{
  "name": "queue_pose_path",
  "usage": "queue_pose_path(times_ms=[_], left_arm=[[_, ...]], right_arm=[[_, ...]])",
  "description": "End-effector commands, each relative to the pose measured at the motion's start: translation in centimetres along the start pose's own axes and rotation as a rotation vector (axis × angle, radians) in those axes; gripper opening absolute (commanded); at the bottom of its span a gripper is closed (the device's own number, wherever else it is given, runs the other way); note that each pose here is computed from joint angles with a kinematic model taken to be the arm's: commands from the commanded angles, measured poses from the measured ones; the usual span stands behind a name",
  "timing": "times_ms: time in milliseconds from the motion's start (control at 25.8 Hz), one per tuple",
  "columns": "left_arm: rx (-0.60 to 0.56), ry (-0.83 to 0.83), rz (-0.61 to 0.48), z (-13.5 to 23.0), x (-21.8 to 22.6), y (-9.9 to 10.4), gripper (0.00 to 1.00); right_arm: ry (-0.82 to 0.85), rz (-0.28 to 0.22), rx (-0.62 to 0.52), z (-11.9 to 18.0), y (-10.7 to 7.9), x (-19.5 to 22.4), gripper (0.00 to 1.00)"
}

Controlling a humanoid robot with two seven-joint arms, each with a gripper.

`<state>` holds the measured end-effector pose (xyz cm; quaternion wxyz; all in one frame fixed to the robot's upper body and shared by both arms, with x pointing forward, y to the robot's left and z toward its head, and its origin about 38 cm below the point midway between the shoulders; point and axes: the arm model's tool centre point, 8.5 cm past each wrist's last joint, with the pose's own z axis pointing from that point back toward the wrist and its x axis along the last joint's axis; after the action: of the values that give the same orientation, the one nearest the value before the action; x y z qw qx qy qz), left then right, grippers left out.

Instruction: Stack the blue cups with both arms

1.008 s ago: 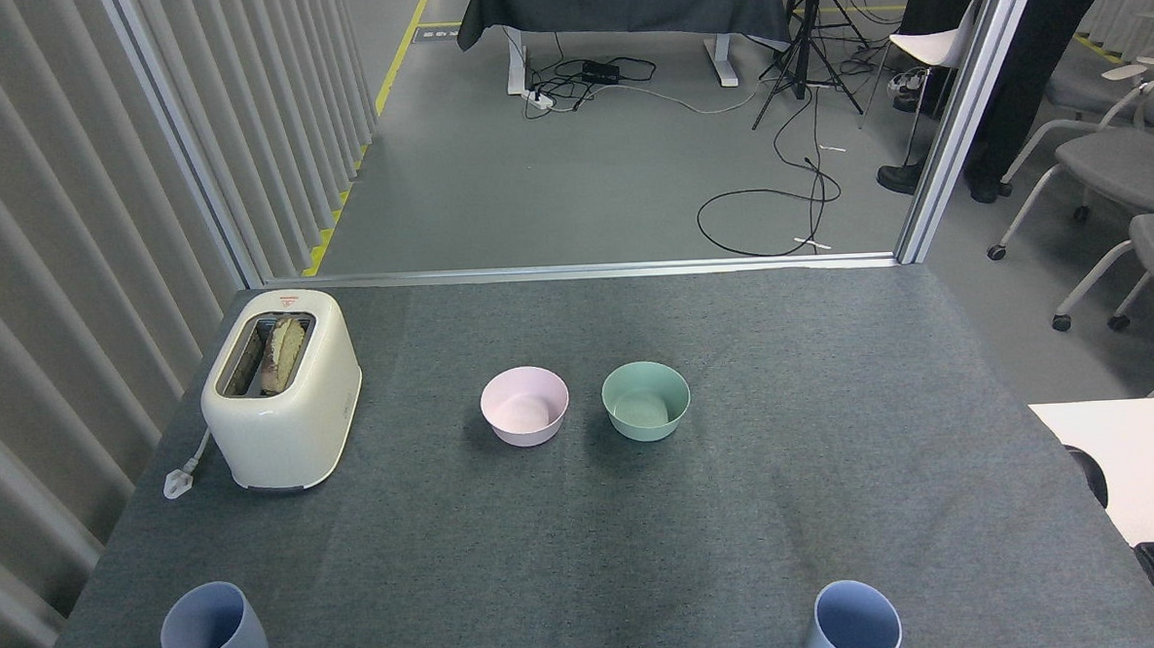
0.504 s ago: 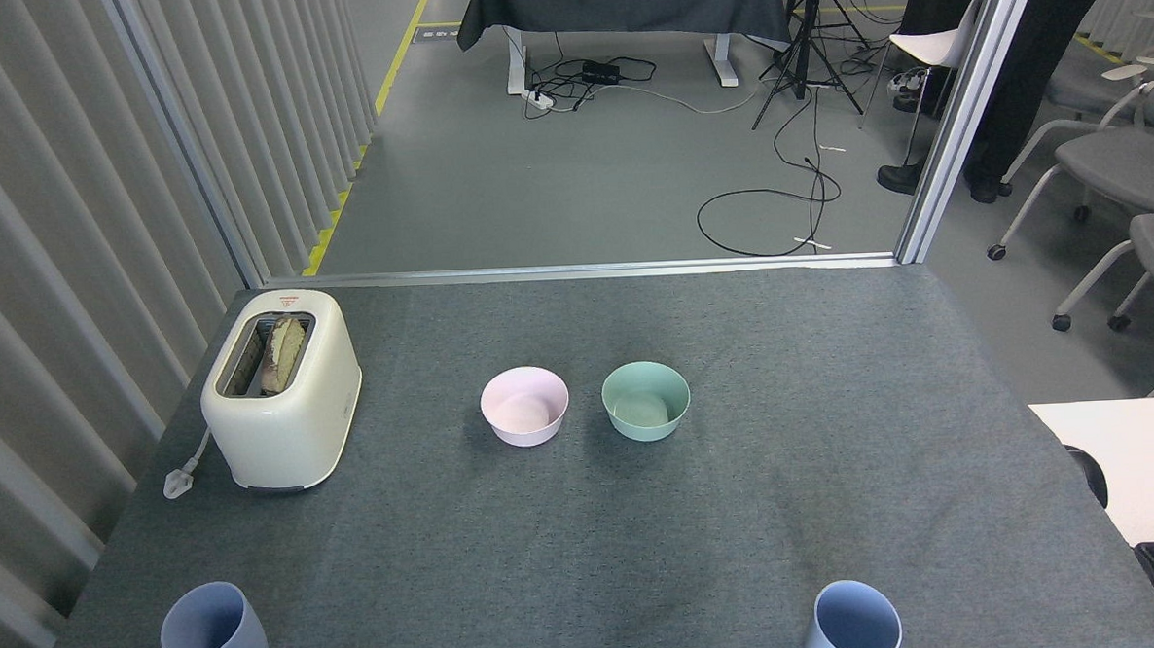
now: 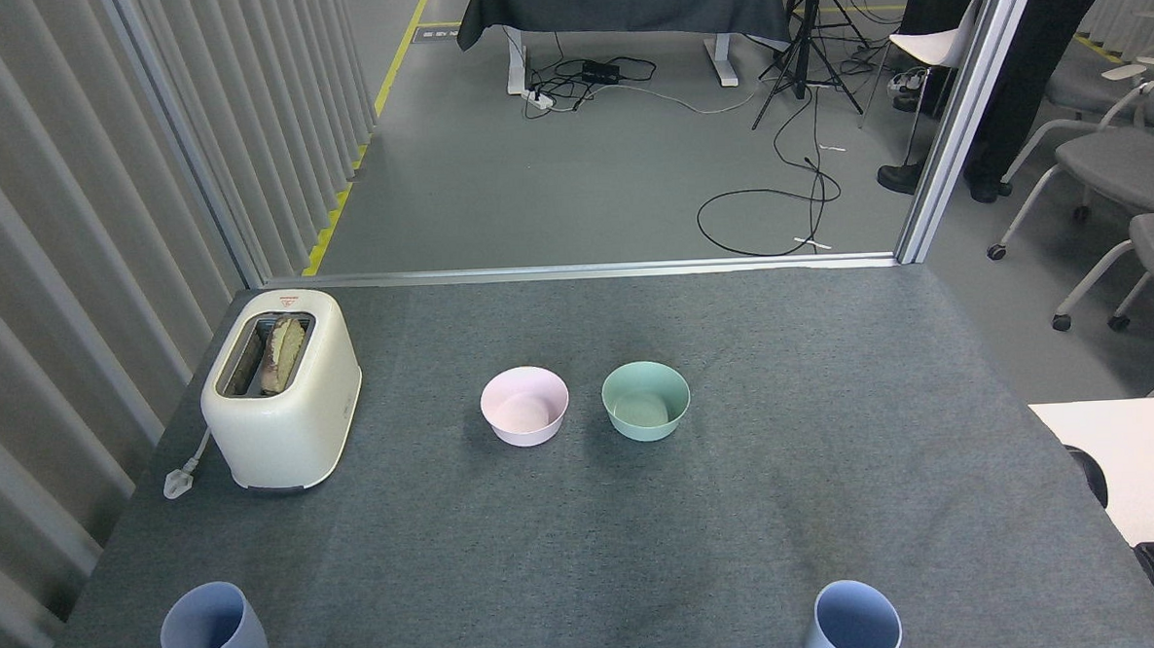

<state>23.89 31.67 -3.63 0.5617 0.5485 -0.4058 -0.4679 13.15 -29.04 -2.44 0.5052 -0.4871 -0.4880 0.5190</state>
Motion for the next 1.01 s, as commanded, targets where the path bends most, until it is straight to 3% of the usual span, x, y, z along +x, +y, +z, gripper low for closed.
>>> queue_pose_path(times_ms=[0,969], left_arm=[[-0.001,0.008,0.001,-1.1,0.2,-0.2,0.99],[-0.025,0.057,-0.015,-6.1,-0.9,-1.1,1.00]], right_arm=[[0.000,0.000,0.000,0.0,0.0,0.0,0.98],[-0.007,-0.005,0.010,0.2,0.3,0.4,0.98]])
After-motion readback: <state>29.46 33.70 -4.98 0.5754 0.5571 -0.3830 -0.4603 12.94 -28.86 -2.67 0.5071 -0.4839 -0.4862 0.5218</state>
